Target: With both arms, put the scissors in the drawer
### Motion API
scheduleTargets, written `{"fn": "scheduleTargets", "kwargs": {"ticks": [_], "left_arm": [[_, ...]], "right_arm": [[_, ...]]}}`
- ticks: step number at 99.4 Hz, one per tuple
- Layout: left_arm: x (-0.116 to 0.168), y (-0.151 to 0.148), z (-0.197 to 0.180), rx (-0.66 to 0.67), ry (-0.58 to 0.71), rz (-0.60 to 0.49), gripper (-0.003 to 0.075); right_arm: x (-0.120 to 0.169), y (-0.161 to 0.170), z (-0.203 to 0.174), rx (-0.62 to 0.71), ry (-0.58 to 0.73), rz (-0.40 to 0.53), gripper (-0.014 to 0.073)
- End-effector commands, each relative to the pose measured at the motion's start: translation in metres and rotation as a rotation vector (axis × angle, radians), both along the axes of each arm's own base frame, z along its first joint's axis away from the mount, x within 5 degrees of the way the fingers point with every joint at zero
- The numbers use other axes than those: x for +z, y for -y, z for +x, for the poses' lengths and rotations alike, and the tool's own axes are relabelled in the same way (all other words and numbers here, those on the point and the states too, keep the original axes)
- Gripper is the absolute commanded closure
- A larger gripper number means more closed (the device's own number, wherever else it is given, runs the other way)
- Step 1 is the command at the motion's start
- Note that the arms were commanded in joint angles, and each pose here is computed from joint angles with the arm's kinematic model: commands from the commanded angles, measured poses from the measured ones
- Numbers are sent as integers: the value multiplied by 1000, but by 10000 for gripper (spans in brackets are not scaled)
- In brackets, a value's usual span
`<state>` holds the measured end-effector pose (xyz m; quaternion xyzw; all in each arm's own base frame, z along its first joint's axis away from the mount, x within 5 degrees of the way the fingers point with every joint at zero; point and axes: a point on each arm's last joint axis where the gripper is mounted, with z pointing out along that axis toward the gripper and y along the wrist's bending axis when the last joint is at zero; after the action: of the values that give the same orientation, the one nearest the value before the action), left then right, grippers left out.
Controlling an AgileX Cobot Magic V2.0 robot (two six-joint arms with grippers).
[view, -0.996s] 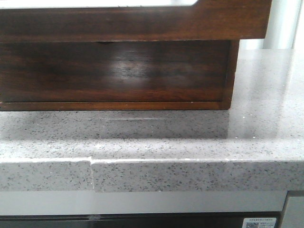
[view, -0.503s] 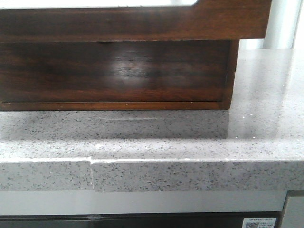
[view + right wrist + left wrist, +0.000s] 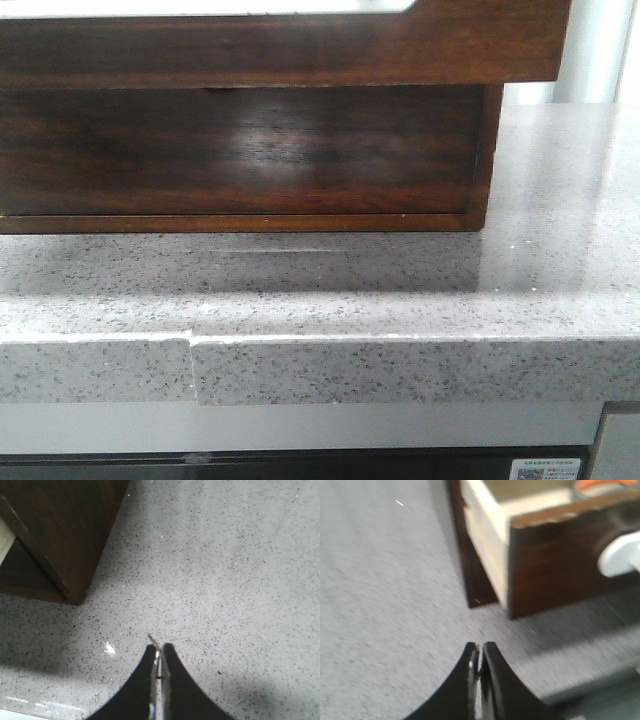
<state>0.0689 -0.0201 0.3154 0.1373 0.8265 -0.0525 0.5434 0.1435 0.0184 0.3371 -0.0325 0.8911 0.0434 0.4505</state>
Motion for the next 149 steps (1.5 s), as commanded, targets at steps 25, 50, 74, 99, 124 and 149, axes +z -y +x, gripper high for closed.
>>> {"fn": "scheduleTargets", "kwargs": {"ticks": [25, 50, 74, 99, 124, 149], "left_arm": [[-71, -16, -10, 212, 327, -140, 741], [-113, -18, -13, 234, 430, -185, 741], [-120, -17, -14, 236, 378, -177, 741], [-120, -17, -14, 236, 378, -177, 741], [-120, -17, -14, 236, 378, -177, 741], [-120, -17, -14, 236, 378, -177, 741]], "right_arm": [[14, 1, 2, -4, 87, -8, 664], [14, 1, 2, -4, 87, -8, 664], [14, 1, 2, -4, 85, -8, 664], [14, 1, 2, -4, 85, -8, 664], [14, 1, 2, -4, 85, -8, 664], [3, 12, -33, -48, 313, -24, 664]]}}
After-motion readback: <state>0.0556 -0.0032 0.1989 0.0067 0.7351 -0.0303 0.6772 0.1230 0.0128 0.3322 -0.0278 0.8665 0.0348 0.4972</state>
